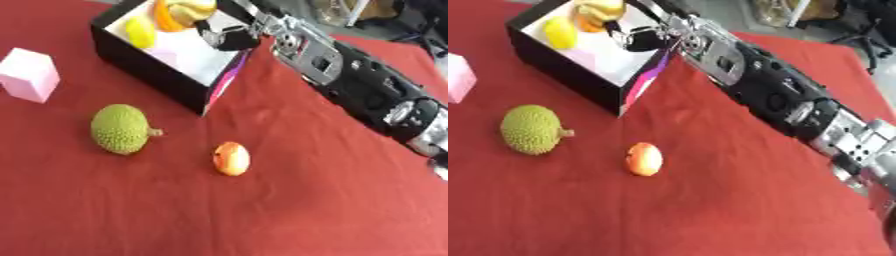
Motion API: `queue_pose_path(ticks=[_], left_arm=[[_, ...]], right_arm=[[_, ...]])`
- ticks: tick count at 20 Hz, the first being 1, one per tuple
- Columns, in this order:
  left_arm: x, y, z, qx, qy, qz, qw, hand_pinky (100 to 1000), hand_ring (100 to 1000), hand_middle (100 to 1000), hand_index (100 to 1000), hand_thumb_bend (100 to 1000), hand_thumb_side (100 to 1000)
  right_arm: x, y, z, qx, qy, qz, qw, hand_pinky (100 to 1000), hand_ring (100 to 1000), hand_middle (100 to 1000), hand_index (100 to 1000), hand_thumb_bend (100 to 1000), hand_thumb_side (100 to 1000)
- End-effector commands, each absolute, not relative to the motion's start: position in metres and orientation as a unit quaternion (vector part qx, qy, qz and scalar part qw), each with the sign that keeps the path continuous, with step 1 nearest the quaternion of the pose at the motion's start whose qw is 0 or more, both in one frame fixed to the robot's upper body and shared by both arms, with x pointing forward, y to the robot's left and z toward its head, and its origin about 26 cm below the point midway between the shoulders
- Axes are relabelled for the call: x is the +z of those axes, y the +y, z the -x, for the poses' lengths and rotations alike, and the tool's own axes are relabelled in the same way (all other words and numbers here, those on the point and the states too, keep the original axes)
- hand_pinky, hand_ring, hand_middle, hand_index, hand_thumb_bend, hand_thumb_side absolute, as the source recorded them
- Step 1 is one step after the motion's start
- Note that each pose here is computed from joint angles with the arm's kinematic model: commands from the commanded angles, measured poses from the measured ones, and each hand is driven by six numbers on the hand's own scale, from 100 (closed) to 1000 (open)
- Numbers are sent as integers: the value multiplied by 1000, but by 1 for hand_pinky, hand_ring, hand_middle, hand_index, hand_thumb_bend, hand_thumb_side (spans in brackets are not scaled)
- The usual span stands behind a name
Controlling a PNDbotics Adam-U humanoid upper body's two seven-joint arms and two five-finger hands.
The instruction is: Pick up objects on the table and place them in the box.
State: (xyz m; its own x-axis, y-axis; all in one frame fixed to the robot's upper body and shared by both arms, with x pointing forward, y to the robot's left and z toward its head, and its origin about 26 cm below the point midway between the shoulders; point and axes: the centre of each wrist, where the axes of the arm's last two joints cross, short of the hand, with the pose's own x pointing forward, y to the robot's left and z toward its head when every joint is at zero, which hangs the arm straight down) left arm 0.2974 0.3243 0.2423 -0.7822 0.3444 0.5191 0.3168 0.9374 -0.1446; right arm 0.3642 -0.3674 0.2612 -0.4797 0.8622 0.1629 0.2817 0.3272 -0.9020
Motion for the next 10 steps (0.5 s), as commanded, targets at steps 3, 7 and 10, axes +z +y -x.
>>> queue_pose_path(ticks=[3,7,10], left_arm=[[252,324,-294,2,-947,170,272,769,852,783,819,100,650],[251,325,-294,0,-947,169,272,770,853,784,819,100,649],[251,325,-294,0,-947,169,273,770,853,784,820,100,650]], right_arm=[[271,-374,-362,470,-709,410,327,916,920,838,851,196,351],[269,-375,-362,493,-688,419,330,953,976,897,916,252,410],[269,-377,-363,505,-670,428,337,986,1000,933,972,298,499]])
